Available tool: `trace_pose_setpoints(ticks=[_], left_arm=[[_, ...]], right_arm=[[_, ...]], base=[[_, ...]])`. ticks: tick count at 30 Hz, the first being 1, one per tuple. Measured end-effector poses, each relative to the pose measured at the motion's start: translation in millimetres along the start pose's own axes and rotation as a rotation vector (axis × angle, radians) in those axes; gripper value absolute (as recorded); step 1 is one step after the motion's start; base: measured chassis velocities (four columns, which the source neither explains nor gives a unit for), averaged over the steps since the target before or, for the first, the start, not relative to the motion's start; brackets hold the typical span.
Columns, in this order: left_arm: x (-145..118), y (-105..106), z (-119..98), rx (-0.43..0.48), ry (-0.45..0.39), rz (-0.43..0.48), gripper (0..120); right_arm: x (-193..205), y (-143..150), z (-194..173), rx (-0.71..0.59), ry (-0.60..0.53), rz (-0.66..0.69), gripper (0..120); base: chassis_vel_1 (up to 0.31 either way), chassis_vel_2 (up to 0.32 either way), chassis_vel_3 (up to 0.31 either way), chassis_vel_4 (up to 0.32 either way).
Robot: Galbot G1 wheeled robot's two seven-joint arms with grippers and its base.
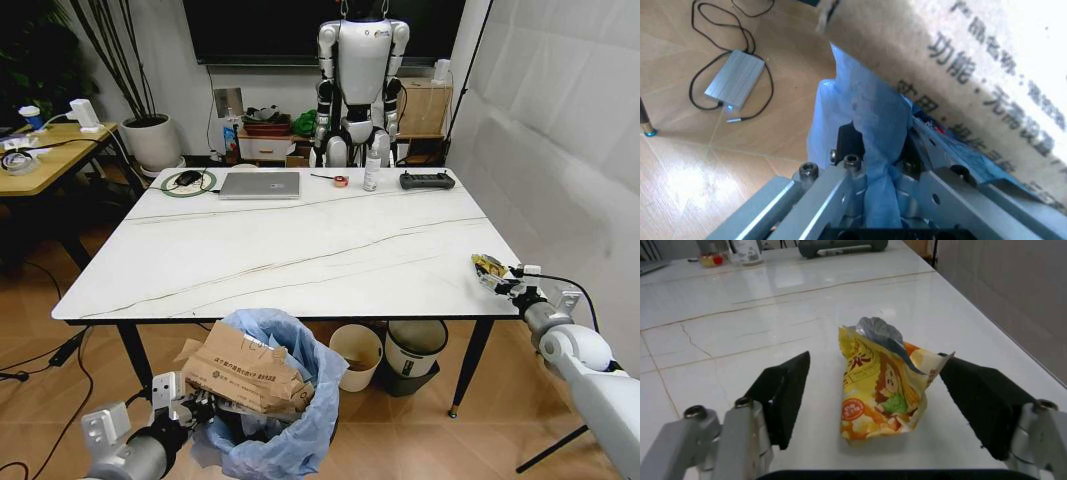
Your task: Pick up the trash bin and place the trash from the table into it.
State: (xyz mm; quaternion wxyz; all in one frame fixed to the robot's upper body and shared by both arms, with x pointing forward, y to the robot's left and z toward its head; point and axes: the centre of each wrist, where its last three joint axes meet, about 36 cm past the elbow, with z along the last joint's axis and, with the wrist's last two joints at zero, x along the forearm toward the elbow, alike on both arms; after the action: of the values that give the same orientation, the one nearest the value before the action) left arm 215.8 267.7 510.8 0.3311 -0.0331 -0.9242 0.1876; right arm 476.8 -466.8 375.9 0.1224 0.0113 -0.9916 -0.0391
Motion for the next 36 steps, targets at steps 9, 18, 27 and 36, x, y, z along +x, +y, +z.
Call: trace_pose_setpoints(ticks=[9,18,27,36], left_arm=[[0,0,0,0.000,0.000,-0.002,0],[0,0,-1,-0.002,-0.002,-0.002,0],[0,1,-2,-0.008,-0.003,-0.001,0],[-1,-1,-2,-0.011,0.004,0.014,0]], right_arm=[[-1,-2,2,-0.004,0.000,-0.001,39],[-2,-2,5,0.000,0.003,-0.007,10],[0,-2,11,0.024,-0.026,-0.060,0],[15,18,-44,0.007,-0.226,-0.245,0]], base=[[0.000,0.000,0.000,0.000],[0.000,0.000,0.000,0.000],[0.000,0.000,0.000,0.000],[0.000,0.000,0.000,0.000]])
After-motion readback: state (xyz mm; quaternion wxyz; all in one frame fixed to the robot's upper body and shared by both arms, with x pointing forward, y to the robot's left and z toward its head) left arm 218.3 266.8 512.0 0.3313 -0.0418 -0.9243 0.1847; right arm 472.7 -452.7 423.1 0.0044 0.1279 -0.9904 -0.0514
